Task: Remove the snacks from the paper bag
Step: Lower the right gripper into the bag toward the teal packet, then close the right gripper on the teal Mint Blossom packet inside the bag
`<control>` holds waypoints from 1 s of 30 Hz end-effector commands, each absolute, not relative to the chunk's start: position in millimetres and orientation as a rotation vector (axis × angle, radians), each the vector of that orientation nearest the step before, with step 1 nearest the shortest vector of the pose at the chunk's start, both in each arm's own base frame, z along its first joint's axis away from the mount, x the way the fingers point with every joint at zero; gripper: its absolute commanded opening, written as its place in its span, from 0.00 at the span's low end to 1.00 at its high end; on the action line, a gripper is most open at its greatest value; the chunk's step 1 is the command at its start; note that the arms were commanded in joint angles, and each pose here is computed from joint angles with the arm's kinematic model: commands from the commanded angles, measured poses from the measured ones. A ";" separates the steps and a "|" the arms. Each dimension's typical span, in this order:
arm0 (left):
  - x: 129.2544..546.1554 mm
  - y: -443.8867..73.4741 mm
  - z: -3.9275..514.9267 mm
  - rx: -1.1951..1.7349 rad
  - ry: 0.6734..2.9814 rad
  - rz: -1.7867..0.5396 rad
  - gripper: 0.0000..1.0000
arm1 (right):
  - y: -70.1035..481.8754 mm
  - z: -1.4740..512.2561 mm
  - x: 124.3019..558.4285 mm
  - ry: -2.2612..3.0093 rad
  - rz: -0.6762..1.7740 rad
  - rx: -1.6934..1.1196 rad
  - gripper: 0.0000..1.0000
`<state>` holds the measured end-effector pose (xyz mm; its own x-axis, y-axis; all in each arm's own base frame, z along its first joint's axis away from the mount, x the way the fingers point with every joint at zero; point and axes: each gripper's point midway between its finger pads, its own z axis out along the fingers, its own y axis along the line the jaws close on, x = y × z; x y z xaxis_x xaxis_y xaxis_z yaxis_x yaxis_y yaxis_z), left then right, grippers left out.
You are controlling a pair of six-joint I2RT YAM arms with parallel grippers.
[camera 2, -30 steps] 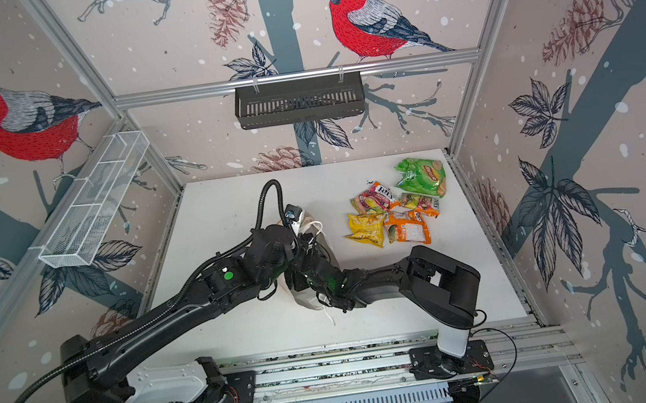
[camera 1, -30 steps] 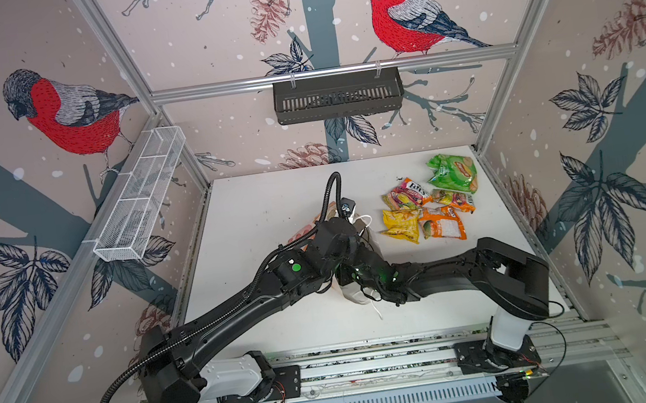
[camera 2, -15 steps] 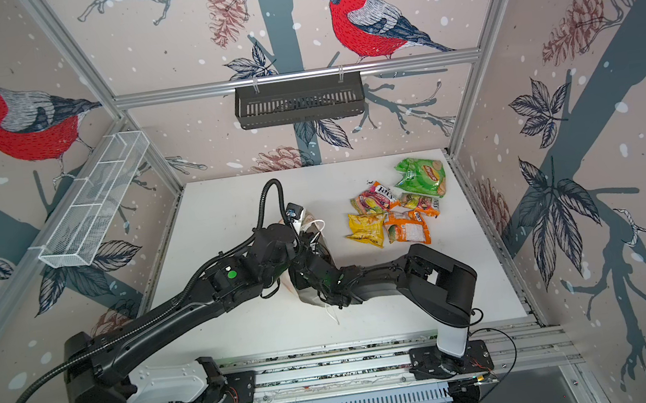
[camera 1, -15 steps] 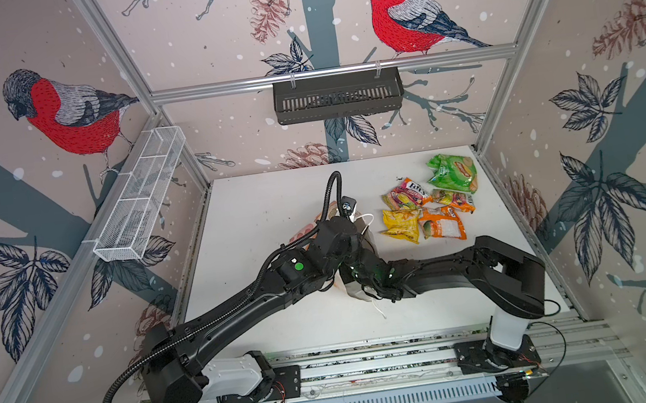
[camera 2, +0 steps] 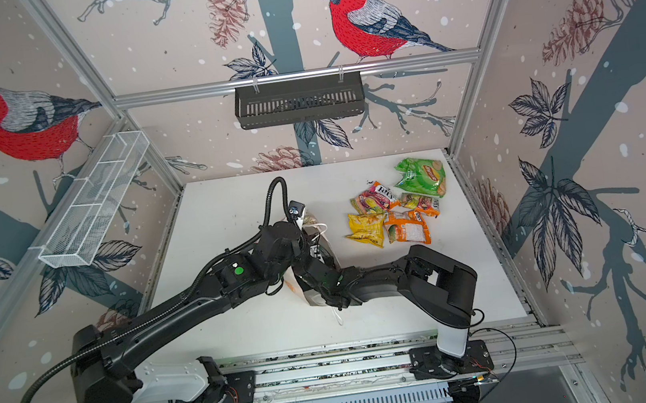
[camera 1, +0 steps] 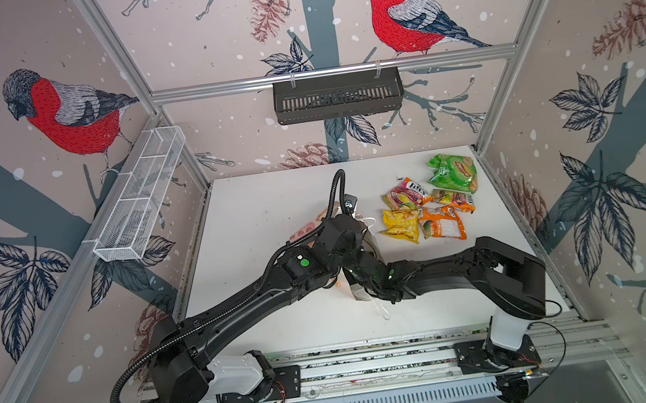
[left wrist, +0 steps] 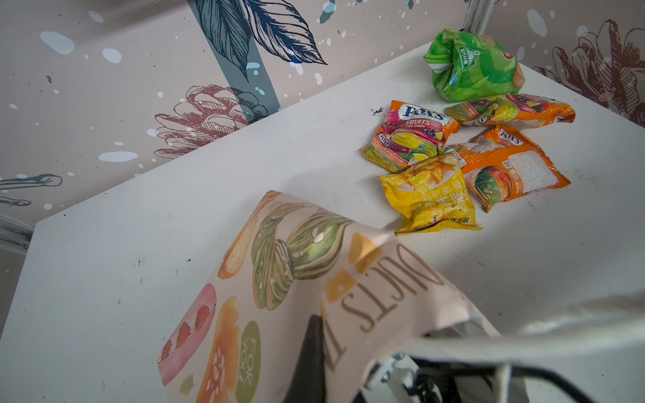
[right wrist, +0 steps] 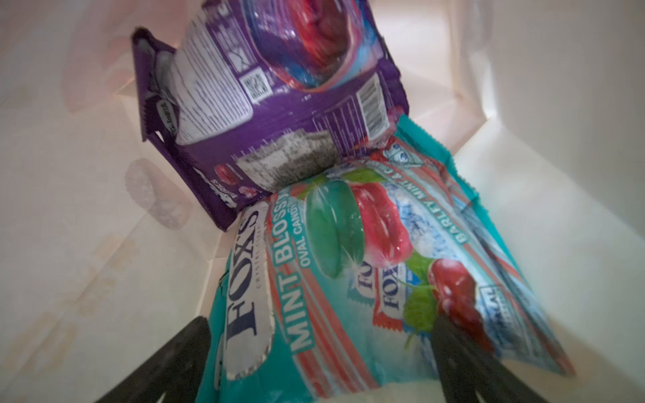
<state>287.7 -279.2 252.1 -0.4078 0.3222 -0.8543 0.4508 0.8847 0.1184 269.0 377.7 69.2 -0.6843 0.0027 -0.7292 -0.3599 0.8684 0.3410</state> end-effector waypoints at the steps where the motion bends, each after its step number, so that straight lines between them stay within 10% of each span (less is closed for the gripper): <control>1: 279.7 -289.5 255.1 0.596 2.022 -0.245 0.00 | 391.1 74.1 269.9 2.243 0.695 -0.258 0.98; 14: 272.1 -290.8 245.1 0.628 2.033 -0.283 0.00 | 393.1 58.3 276.7 2.285 0.746 -0.254 0.71; 24: 273.0 -286.3 241.0 0.626 2.035 -0.254 0.00 | 392.0 53.0 281.5 2.304 0.725 -0.264 0.25; 30: 273.9 -284.3 241.1 0.619 2.035 -0.242 0.00 | 390.6 56.1 283.1 2.298 0.693 -0.279 0.39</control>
<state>274.6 -280.8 236.6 -0.4235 0.3386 -0.8402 0.5076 0.8569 0.0894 282.0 392.7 55.7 -0.7267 0.0108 -0.6869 -0.3832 0.8235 0.4184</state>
